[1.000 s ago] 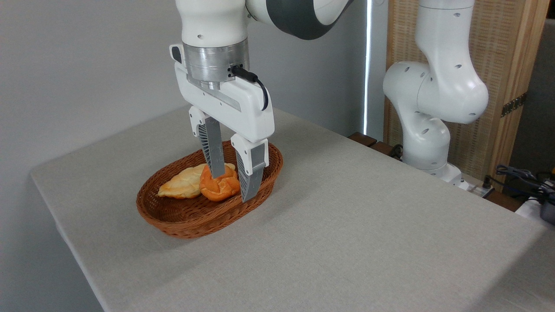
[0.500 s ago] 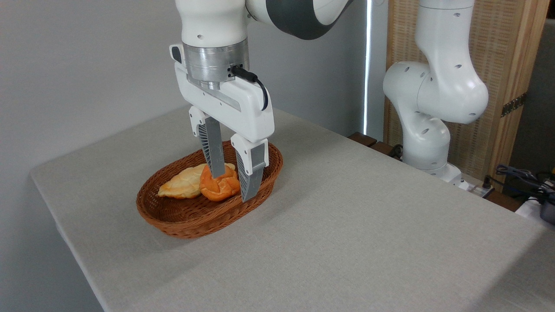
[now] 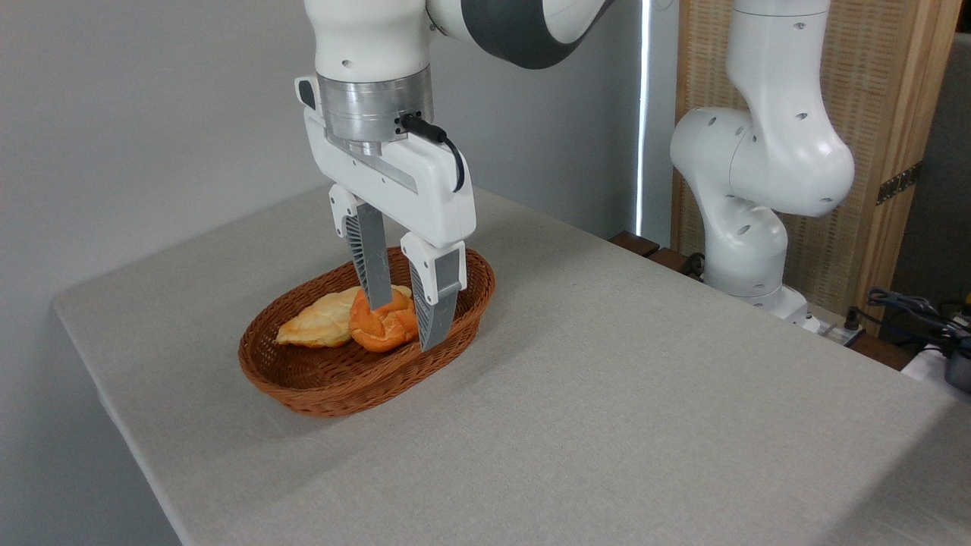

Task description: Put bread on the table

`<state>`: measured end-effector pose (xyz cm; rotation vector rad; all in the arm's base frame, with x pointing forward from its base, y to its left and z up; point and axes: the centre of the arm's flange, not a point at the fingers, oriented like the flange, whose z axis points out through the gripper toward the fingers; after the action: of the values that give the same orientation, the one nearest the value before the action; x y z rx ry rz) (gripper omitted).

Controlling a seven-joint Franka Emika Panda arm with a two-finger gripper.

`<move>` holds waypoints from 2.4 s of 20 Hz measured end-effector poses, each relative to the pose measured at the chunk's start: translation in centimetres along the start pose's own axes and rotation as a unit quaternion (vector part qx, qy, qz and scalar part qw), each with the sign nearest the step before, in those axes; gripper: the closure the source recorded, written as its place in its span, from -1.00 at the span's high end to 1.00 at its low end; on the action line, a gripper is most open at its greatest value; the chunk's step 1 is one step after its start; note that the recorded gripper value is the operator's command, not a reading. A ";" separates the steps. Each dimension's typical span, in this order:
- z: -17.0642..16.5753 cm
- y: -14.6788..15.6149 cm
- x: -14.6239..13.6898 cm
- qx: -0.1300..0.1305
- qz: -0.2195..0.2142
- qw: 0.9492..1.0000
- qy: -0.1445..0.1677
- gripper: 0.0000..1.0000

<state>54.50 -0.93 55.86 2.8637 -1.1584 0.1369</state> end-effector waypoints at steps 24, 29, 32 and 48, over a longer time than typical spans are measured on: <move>10.9 13.7 10.5 -0.085 0.145 0.984 -0.064 1.00; 13.3 14.2 11.0 -0.099 0.151 0.980 -0.079 1.00; 13.6 14.1 11.0 -0.098 0.152 0.980 -0.083 0.42; 13.9 14.1 11.1 -0.077 0.169 0.977 -0.102 -0.01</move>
<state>53.47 -19.84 43.29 2.5711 -1.6107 -0.2296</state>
